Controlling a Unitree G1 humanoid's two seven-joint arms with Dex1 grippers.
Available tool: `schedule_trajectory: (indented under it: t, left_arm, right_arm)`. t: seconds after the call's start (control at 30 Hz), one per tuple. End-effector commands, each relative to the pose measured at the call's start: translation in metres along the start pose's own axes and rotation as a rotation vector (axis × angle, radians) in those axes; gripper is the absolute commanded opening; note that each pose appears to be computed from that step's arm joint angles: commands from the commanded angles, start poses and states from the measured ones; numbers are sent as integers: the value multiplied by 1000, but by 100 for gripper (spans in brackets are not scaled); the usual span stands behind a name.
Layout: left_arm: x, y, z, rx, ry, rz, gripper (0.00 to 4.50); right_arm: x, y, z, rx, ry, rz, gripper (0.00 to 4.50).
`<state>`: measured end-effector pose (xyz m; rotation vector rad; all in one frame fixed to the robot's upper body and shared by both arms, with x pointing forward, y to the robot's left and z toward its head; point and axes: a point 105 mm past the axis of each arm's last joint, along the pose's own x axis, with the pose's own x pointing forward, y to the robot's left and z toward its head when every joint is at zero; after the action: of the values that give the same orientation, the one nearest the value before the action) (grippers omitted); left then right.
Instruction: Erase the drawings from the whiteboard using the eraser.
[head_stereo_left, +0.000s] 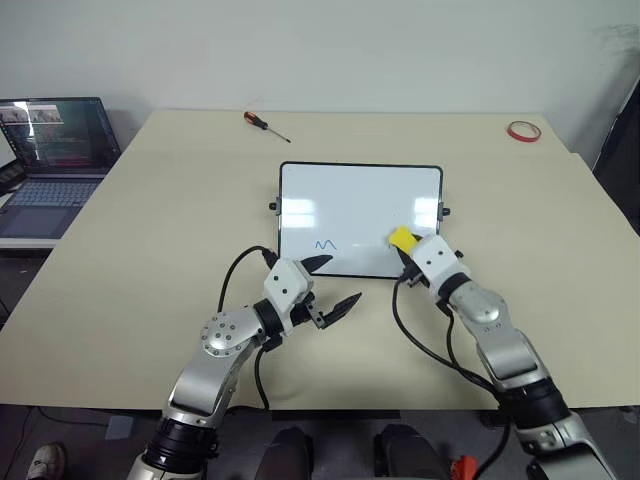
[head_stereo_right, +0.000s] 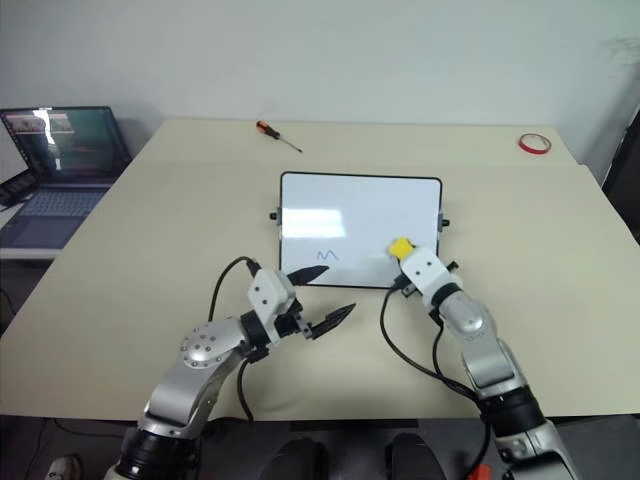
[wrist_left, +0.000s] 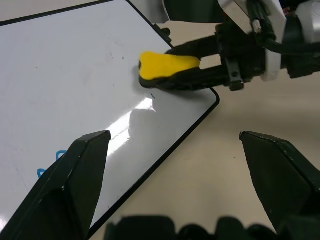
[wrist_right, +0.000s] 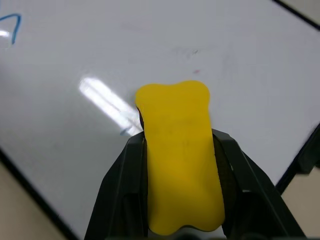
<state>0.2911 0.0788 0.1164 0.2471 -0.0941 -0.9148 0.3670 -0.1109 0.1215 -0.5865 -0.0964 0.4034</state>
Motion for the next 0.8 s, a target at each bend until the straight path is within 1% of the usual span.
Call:
schedule_trajectory:
  t: [0.03, 0.13, 0.27, 0.33, 0.43, 0.53, 0.67, 0.8]
  left_arm:
    - [2, 1, 10, 27, -35, 5, 450]
    - [2, 2, 10, 28, -35, 8, 450]
    - [1, 3, 9, 27, -32, 13, 450]
    - [1, 3, 9, 27, -32, 13, 450]
    - [1, 4, 10, 27, -33, 17, 450]
    - [1, 4, 10, 26, -34, 16, 450]
    - [4, 2, 12, 22, -41, -1, 450]
    - [4, 2, 12, 24, -41, -4, 450]
  right_arm:
    - [6, -5, 6, -8, -18, -37, 131]
    - [5, 1, 5, -5, -23, -16, 131]
    - [-6, 13, -8, -9, 17, 47, 131]
    - [-18, 15, -21, -9, 65, 76, 131]
    - [-37, 9, -38, -17, 125, 85, 131]
    - [-47, 2, -47, -16, 169, 69, 131]
    - [-49, -1, -47, -16, 174, 46, 131]
    - [-44, 0, -33, 1, 127, 25, 131]
